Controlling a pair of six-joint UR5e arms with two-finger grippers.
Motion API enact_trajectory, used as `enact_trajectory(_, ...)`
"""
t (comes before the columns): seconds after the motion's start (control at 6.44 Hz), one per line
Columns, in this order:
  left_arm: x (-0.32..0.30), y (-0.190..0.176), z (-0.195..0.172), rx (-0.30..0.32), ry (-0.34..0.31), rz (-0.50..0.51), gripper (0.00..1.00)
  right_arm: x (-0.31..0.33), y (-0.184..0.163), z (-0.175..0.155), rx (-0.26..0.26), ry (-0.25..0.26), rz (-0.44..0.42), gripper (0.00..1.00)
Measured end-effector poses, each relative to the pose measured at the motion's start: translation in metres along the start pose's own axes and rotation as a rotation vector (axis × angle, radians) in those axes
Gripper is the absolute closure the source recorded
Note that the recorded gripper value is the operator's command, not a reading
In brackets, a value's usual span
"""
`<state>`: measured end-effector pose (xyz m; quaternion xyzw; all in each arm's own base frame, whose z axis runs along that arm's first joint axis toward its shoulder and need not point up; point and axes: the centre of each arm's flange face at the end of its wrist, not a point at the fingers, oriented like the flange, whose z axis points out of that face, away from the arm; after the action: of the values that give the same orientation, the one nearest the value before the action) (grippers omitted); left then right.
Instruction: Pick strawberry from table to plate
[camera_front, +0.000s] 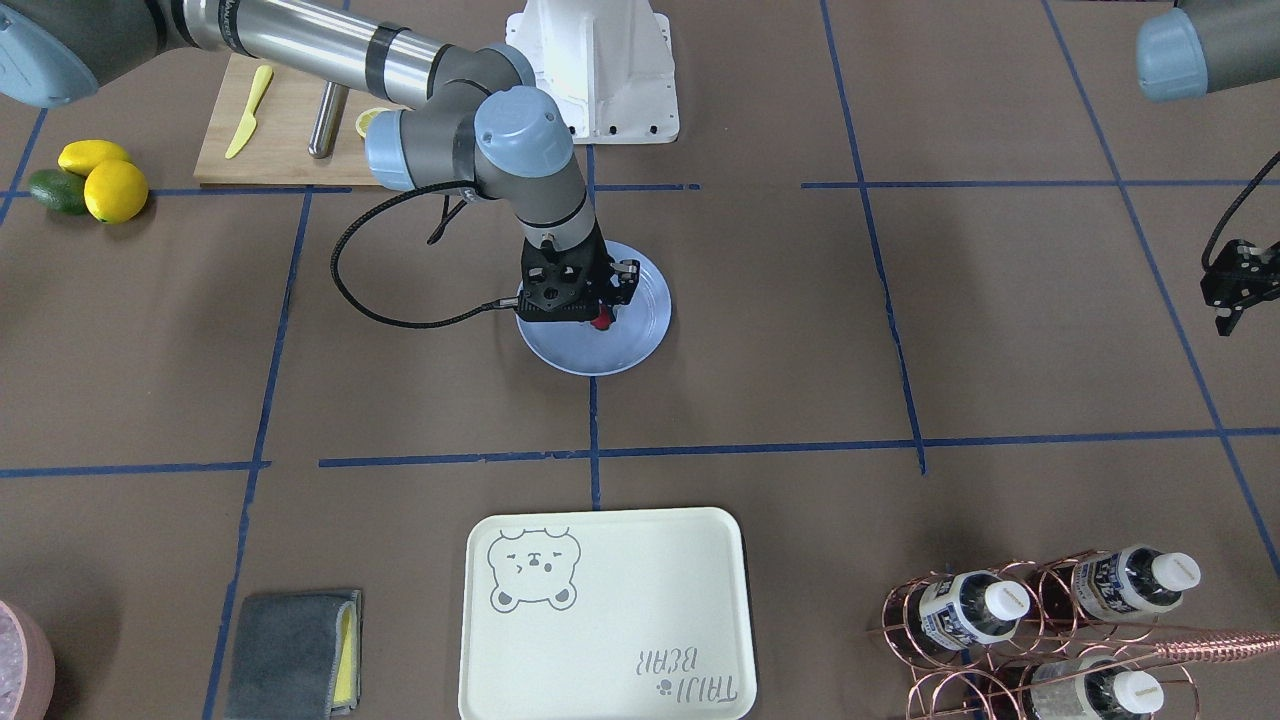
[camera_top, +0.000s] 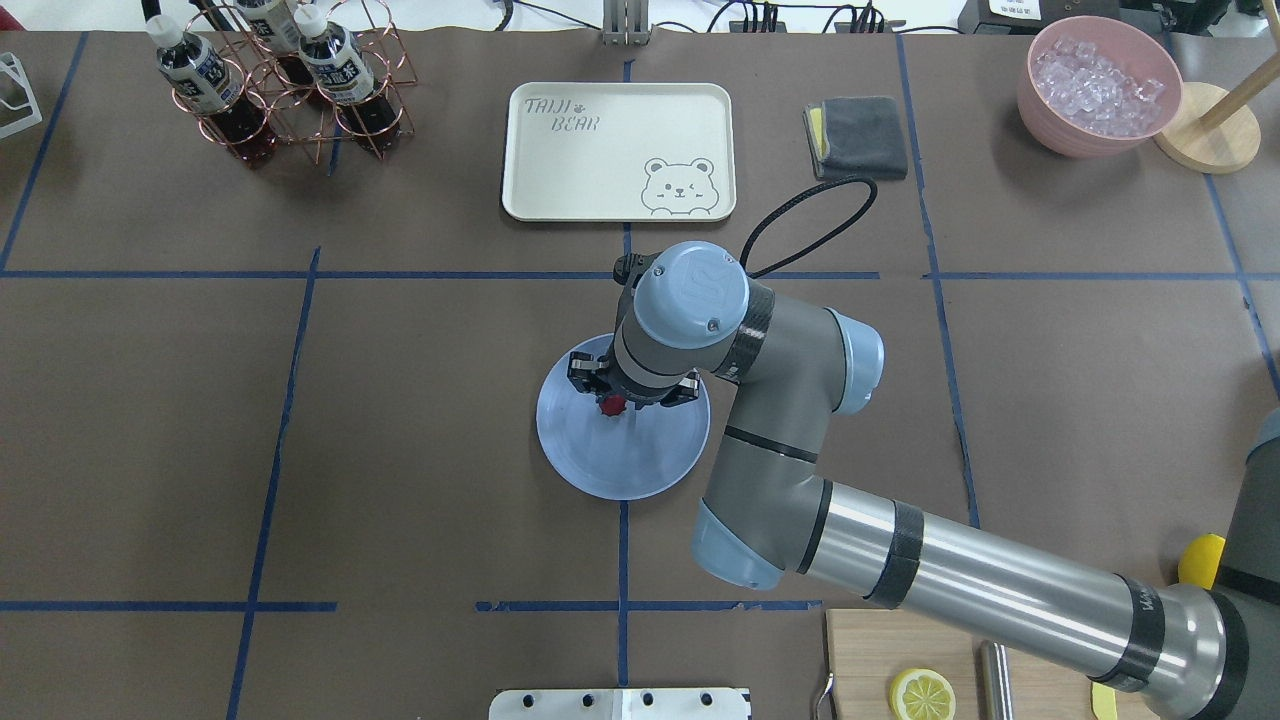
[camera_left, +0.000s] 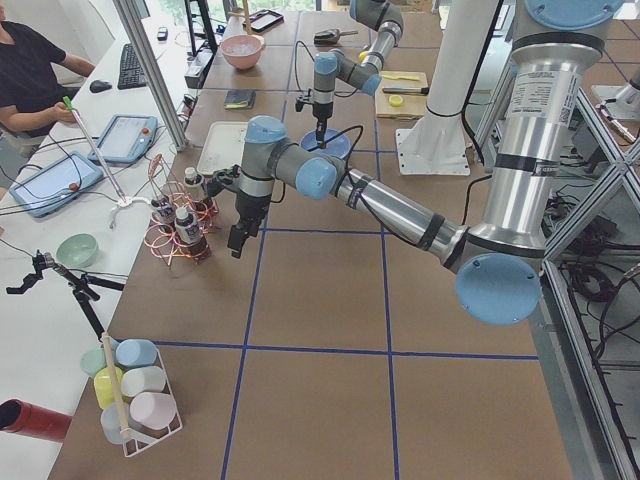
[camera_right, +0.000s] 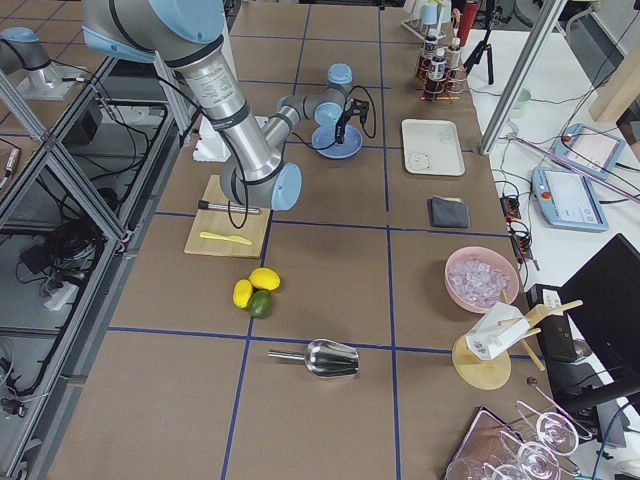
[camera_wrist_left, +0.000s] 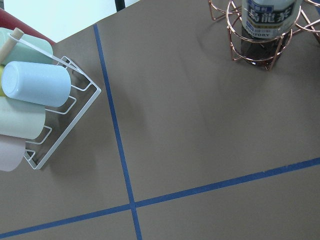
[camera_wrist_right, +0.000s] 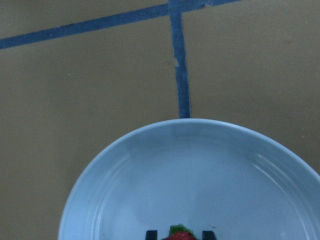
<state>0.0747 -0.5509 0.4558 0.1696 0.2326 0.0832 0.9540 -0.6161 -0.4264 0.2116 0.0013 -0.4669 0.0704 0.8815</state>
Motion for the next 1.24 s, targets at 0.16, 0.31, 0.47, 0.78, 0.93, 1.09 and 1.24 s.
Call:
enact_trajectory(0.16, -0.003, -0.001, 0.004, 0.007, 0.000, 0.000, 0.00, 0.000, 0.000, 0.000, -0.001, -0.001, 0.003, 0.00)
enact_trajectory(0.31, -0.007, -0.001, 0.006, 0.009, -0.001, -0.004, 0.00, -0.002, 0.002, -0.004, -0.003, -0.008, 0.003, 0.00)
enact_trajectory(0.47, -0.019, 0.000, 0.008, 0.004, -0.008, -0.003, 0.00, 0.000, -0.004, -0.018, 0.004, -0.011, 0.012, 0.00)
enact_trajectory(0.78, -0.063, 0.006, 0.018, -0.027, 0.002, -0.004, 0.00, 0.034, -0.039, -0.088, 0.049, 0.068, 0.025, 0.00)
enact_trajectory(0.93, -0.074, 0.010, 0.025, -0.050, 0.038, -0.018, 0.00, 0.062, -0.054, -0.132, 0.059, 0.146, -0.025, 0.00)
enact_trajectory(1.09, -0.083, 0.015, 0.031, -0.070, 0.066, -0.023, 0.00, 0.098, -0.074, -0.170, 0.054, 0.206, -0.081, 0.00)
enact_trajectory(1.24, -0.099, 0.021, 0.035, -0.088, 0.078, -0.022, 0.00, 0.149, -0.102, -0.205, 0.026, 0.225, -0.129, 0.00)
